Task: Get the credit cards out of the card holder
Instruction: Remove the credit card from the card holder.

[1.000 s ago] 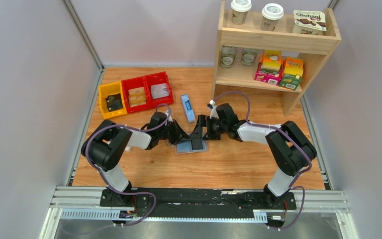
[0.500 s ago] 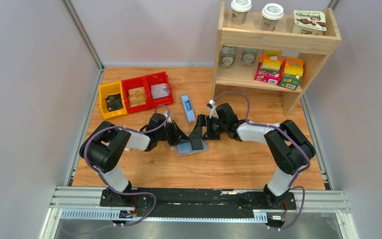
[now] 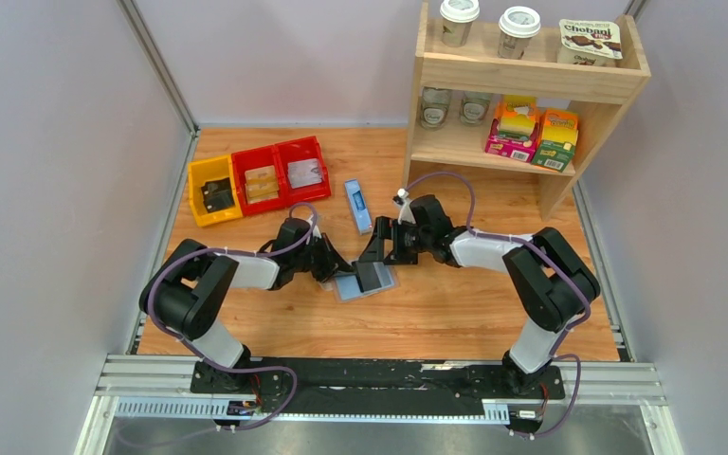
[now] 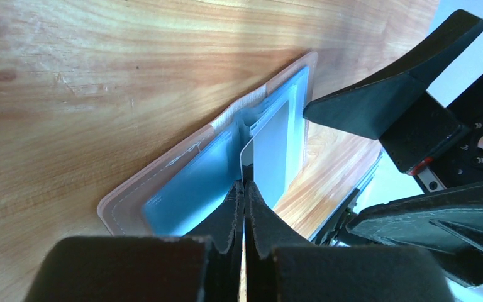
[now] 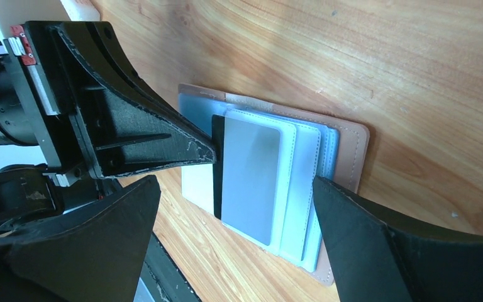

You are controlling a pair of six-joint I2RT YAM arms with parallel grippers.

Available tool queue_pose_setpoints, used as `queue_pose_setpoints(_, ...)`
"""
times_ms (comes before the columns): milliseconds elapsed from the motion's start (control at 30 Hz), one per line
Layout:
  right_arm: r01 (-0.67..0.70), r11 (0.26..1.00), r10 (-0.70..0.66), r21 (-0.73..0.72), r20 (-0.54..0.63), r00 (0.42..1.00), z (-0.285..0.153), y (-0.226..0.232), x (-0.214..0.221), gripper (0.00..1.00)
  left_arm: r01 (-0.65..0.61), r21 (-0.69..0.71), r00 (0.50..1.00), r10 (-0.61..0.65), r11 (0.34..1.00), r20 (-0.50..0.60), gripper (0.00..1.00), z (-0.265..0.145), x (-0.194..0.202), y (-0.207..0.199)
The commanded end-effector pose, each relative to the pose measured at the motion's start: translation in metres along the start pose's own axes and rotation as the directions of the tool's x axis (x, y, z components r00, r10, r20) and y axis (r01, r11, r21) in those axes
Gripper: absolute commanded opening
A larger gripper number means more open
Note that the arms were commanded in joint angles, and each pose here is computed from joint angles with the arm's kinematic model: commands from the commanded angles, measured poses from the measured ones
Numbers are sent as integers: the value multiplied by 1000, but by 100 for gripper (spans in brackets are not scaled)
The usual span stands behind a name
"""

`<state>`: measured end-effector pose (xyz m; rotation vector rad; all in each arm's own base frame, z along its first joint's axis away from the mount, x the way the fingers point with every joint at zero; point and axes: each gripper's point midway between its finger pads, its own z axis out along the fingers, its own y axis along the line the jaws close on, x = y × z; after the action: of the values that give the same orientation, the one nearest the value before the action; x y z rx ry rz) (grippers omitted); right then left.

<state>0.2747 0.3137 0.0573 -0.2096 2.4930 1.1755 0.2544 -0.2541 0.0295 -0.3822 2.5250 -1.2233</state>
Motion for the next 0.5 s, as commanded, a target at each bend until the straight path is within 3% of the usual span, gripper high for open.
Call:
queue_pose_setpoints(0,54,997,-51,-58,57,997,-12,30,-25,100,-51,6,999,51,999,6,0,-4,-2,-5)
queue_pose_setpoints(300,55,976,-48,-210,38,998,-9,64,-30,100,-62,8,998,62,998,10,0,-5,-4,-7)
queue_pose_setpoints(467,6,979,-10,-205,-16,1000,6,46,-14,100,-59,6,998,59,998,6,0,-5,-3,-6)
